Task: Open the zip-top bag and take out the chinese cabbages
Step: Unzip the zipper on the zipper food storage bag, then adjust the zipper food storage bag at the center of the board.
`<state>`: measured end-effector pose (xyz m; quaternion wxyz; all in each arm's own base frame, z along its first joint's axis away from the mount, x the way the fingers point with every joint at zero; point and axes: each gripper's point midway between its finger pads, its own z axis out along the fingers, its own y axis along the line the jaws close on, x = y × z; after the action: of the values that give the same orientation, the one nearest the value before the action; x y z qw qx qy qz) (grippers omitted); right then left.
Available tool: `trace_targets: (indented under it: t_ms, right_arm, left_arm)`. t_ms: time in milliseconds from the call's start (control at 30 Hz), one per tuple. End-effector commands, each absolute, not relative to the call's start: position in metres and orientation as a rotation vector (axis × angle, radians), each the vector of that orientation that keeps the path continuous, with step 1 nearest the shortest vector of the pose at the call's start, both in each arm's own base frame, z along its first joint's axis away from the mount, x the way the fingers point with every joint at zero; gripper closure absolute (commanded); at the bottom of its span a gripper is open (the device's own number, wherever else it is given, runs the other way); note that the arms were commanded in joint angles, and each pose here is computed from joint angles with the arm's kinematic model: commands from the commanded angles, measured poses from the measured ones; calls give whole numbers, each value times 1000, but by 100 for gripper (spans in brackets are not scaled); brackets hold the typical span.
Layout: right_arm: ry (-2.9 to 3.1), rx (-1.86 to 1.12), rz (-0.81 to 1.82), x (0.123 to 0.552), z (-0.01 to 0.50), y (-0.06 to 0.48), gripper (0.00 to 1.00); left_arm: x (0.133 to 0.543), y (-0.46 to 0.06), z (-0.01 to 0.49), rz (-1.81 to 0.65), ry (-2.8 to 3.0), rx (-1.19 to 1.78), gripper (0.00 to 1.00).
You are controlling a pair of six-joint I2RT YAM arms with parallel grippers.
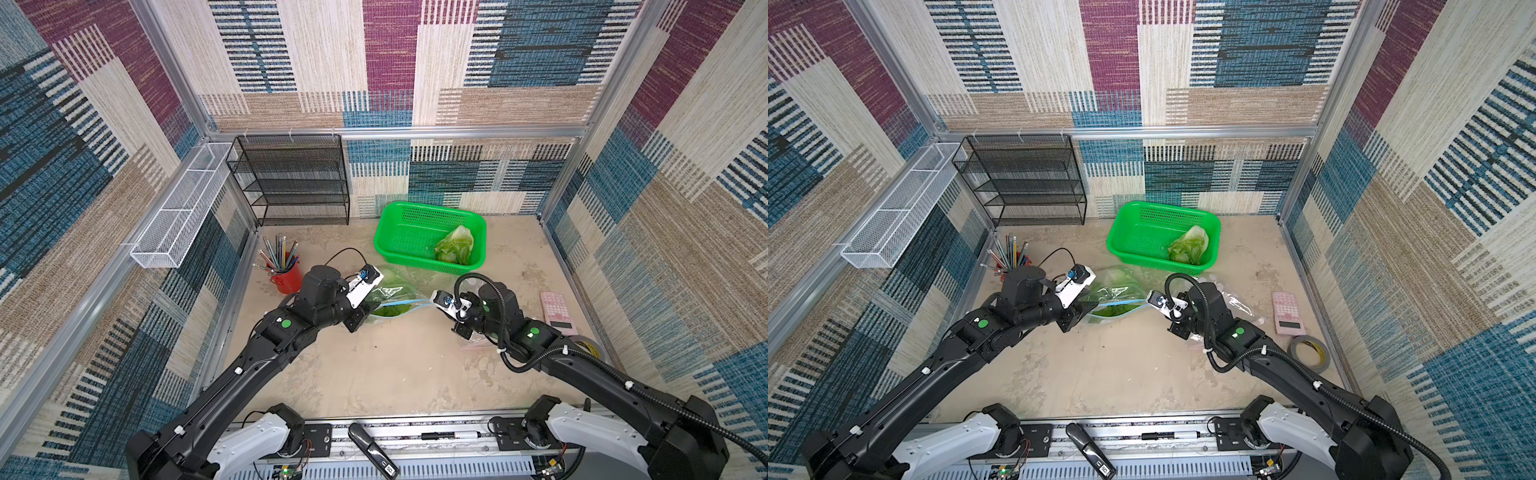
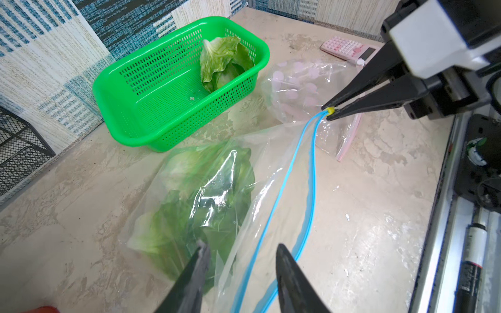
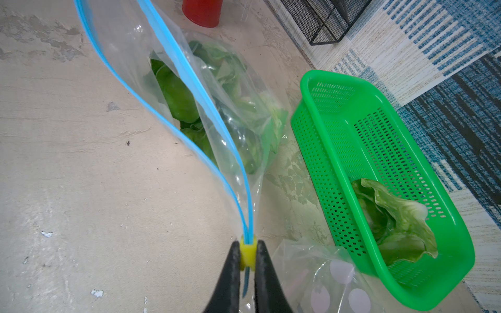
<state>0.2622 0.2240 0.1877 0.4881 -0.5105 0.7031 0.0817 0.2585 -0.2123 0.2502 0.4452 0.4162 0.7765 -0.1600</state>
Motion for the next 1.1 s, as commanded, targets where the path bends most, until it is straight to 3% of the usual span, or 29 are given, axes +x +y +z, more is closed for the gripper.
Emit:
trace_targets:
  t_ms: [0, 1067]
  right_arm:
    - [1658, -1210, 182, 269, 202, 227, 88]
    - [1641, -1216, 162, 269, 205, 226, 88]
  left_arm:
    - [253, -214, 244, -380, 1927, 1113, 59]
    - [265, -212, 215, -207, 2005, 1235, 68]
